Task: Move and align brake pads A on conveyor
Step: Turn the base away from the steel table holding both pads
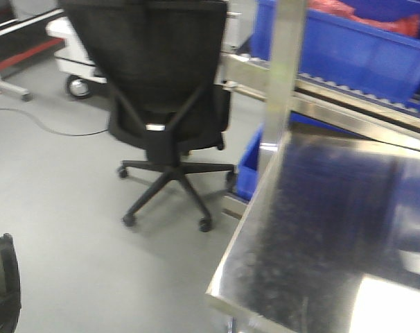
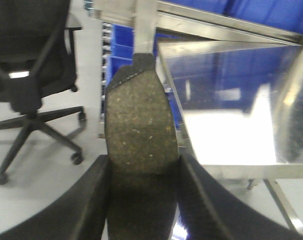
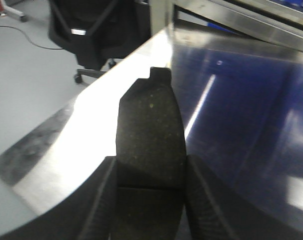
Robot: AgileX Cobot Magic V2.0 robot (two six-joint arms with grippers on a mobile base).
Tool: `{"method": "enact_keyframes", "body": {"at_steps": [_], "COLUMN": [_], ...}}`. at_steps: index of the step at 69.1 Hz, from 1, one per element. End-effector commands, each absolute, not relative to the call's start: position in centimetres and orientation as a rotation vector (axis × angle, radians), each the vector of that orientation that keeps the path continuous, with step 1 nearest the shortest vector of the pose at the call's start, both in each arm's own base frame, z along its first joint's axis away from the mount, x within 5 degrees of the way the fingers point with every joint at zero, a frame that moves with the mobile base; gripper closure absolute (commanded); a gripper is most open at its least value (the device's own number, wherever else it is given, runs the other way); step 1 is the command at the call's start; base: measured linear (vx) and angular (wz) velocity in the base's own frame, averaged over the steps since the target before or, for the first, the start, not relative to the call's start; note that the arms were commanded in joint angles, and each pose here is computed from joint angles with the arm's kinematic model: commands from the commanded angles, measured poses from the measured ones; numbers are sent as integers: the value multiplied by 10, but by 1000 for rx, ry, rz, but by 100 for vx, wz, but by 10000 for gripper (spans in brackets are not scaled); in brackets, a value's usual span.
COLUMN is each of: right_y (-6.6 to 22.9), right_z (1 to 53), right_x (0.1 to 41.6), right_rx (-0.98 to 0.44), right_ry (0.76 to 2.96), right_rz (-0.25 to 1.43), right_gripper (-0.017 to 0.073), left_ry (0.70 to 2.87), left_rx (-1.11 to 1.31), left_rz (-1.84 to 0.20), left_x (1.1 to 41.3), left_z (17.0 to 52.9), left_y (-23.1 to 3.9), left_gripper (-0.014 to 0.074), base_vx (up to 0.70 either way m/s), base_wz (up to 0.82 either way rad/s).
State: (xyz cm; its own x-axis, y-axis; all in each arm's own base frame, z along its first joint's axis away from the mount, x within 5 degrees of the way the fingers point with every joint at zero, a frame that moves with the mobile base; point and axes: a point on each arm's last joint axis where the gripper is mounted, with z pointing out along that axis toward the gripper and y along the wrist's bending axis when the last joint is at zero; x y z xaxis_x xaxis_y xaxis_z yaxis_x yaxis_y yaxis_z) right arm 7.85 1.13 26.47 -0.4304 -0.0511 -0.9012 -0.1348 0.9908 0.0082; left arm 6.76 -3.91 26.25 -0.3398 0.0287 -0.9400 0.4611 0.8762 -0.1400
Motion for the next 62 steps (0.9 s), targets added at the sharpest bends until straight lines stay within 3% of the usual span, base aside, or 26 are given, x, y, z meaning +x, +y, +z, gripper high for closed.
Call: {"method": "enact_keyframes", "body": {"at_steps": [1, 62], "right_y": [10, 10], "right_z": [281, 281], "right_x": [82, 82], "right_rx": [-115, -116], "right_ry": [1907, 1907], "right_rz": [82, 81], "right_gripper": [560, 560], "left_ry": [1765, 1765], "left_rx": [357, 357], "left_rz": [-502, -502], "left_x": [69, 69], "left_z": [280, 280], "left_y": [-42, -42], "left_gripper": [464, 464], "base_vx": [-9, -4], "base_wz": [45, 63]}}
